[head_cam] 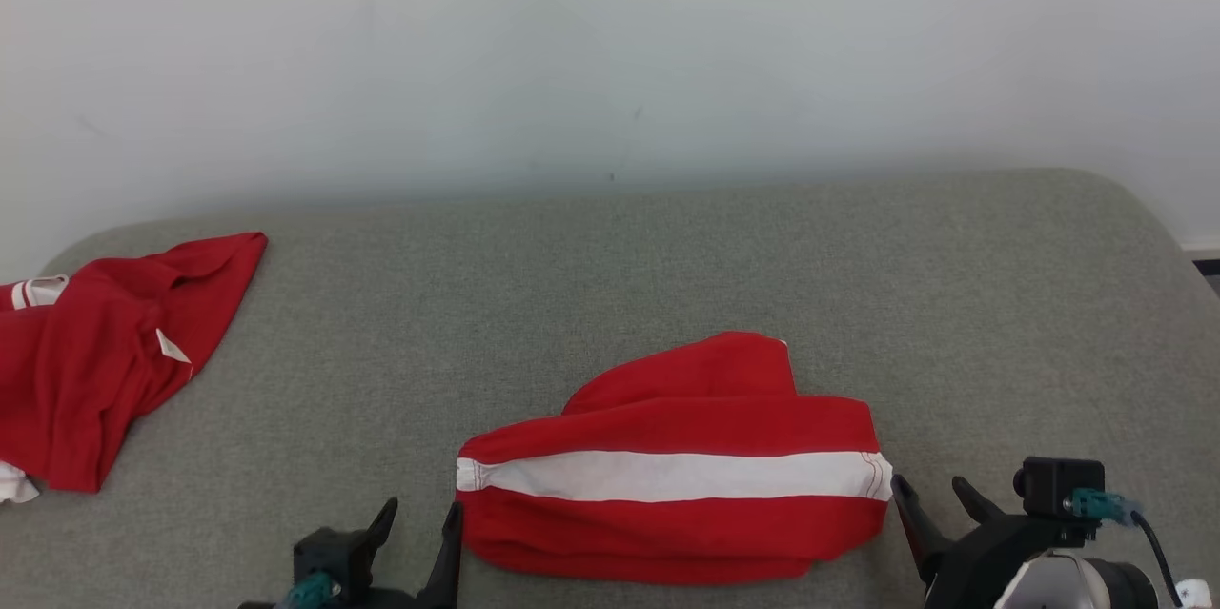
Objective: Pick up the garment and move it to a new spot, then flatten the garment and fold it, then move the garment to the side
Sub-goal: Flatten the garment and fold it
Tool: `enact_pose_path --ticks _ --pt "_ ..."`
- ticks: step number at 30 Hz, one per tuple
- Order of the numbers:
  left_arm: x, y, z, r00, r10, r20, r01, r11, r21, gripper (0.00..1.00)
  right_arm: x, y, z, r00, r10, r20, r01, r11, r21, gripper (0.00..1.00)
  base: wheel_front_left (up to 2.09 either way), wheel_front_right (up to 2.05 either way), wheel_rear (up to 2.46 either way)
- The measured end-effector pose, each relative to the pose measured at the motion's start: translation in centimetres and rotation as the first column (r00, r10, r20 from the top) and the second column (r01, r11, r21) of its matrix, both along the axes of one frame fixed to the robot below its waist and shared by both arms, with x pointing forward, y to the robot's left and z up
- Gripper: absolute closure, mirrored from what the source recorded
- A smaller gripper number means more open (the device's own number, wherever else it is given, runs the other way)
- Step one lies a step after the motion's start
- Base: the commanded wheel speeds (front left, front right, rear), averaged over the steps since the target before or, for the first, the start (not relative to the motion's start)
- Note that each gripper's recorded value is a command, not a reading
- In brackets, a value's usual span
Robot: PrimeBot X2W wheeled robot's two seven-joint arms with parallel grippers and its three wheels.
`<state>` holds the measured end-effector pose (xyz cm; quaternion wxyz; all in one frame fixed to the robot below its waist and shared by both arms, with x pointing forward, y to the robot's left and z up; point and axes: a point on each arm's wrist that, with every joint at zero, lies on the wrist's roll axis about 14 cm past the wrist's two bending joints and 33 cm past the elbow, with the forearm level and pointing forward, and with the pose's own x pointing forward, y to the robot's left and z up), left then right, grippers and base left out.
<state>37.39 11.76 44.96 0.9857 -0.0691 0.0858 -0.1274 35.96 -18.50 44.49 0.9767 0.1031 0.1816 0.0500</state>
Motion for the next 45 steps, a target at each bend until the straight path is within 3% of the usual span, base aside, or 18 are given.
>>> enact_pose_path --ticks 12,27,29,30,31,33,36,37,41,42,43,44,45 --pt "2.9 -2.8 -2.6 0.986 -0.062 -0.153 0.057 0.998 -0.034 0.00 1.7 -0.3 -2.9 0.976 0.032 -0.217 -0.032 0.999 0.006 0.00 0.00 0.00 0.00" --pt "4.1 -2.7 -3.0 0.987 -0.036 -0.159 0.023 0.997 -0.080 0.00 2.3 1.4 -4.2 0.956 0.138 -0.261 -0.149 0.989 -0.025 0.00 0.00 0.00 0.00" --pt "4.7 -2.9 -2.6 0.988 -0.043 -0.148 0.031 0.996 -0.080 0.18 2.7 1.5 -4.1 0.957 0.141 -0.253 -0.152 0.988 -0.025 0.00 0.00 0.00 0.00" --pt "4.8 -3.0 -2.5 0.988 -0.048 -0.144 0.036 0.996 -0.079 0.39 2.7 1.5 -4.2 0.957 0.142 -0.253 -0.153 0.988 -0.025 0.00 0.00 0.00 0.00" --pt "5.0 -3.1 -2.4 0.989 -0.051 -0.141 0.040 0.996 -0.079 0.50 2.8 1.5 -4.2 0.957 0.144 -0.253 -0.156 0.987 -0.027 0.00 0.00 0.00 0.00" --pt "5.1 -3.2 -2.5 0.988 -0.057 -0.143 0.047 0.996 -0.078 0.56 2.8 1.7 -4.4 0.953 0.153 -0.262 -0.165 0.986 -0.023 0.00 0.00 0.00 0.00" --pt "5.1 -3.6 -2.6 0.987 -0.077 -0.144 0.066 0.995 -0.077 0.73 2.7 2.0 -4.7 0.948 0.169 -0.271 -0.181 0.983 -0.022 0.00 0.00 0.00 0.00" --pt "5.1 -3.7 -2.5 0.987 -0.083 -0.141 0.072 0.994 -0.080 1.00 2.8 2.1 -4.7 0.946 0.176 -0.271 -0.190 0.981 -0.024 0.00 0.00 0.00 0.00" --pt "5.0 -4.0 -2.3 0.988 -0.097 -0.121 0.086 0.992 -0.088 1.00 3.0 2.6 -4.7 0.945 0.199 -0.260 -0.211 0.977 -0.021 0.02 0.00 0.00 0.00" --pt "4.9 -3.9 -2.4 0.988 -0.097 -0.122 0.086 0.992 -0.088 1.00 3.0 2.7 -4.7 0.944 0.203 -0.259 -0.215 0.976 -0.020 0.41 0.00 0.00 0.00" --pt "4.8 -3.8 -2.4 0.988 -0.095 -0.121 0.084 0.992 -0.091 1.00 2.9 2.7 -4.8 0.943 0.205 -0.260 -0.217 0.976 -0.017 0.59 0.00 0.00 0.00" --pt "4.6 -3.8 -2.5 0.988 -0.096 -0.123 0.085 0.992 -0.091 1.00 2.9 2.8 -4.8 0.943 0.208 -0.259 -0.219 0.975 -0.017 0.65 0.00 0.00 0.00" --pt "4.5 -3.8 -2.7 0.987 -0.095 -0.127 0.084 0.992 -0.092 1.00 2.9 2.8 -4.8 0.943 0.210 -0.258 -0.221 0.975 -0.016 0.85 0.00 0.00 0.00"
